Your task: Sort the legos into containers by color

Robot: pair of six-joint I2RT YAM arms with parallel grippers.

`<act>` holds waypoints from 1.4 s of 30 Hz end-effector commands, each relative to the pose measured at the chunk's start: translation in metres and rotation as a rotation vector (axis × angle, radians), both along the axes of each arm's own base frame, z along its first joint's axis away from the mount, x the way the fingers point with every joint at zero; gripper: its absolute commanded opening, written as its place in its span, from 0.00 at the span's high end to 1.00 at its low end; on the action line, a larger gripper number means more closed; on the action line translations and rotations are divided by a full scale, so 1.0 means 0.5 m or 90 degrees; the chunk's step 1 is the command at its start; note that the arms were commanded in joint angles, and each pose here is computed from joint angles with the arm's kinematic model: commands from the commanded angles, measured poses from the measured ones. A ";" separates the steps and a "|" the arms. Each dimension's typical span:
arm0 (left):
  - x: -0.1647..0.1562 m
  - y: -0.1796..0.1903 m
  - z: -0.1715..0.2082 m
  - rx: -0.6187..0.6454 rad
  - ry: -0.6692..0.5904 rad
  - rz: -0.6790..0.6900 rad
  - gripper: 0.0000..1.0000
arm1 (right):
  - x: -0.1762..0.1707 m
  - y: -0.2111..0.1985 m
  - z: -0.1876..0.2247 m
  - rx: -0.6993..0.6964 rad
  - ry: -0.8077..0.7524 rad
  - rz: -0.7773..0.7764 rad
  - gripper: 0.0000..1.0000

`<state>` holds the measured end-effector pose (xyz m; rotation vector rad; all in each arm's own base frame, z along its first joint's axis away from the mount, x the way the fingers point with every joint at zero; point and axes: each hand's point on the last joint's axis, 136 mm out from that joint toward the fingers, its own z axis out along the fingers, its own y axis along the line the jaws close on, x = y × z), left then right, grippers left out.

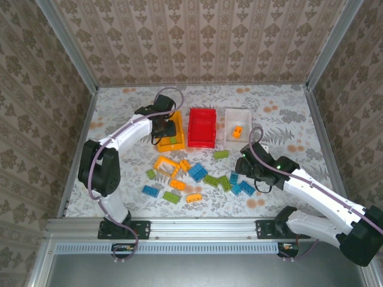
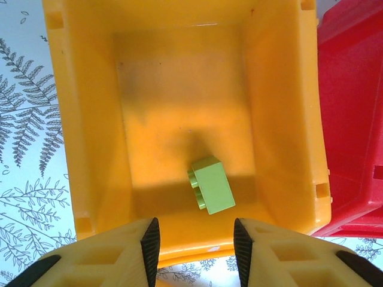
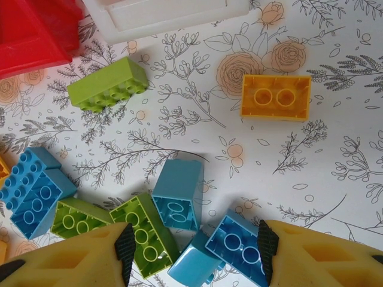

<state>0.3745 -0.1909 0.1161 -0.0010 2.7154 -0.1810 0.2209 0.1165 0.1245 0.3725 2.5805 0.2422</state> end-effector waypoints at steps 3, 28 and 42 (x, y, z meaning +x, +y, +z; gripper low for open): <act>-0.062 -0.028 0.118 -0.018 -0.077 -0.022 0.60 | -0.035 -0.061 -0.004 -0.031 0.035 -0.077 0.41; -0.407 -0.279 0.102 -0.145 -0.119 -0.232 0.57 | -0.157 -0.026 -0.180 -0.086 0.284 0.070 0.28; -0.403 -0.282 0.121 -0.160 -0.137 -0.231 0.56 | -0.041 -0.045 -0.191 -0.088 0.278 0.008 0.37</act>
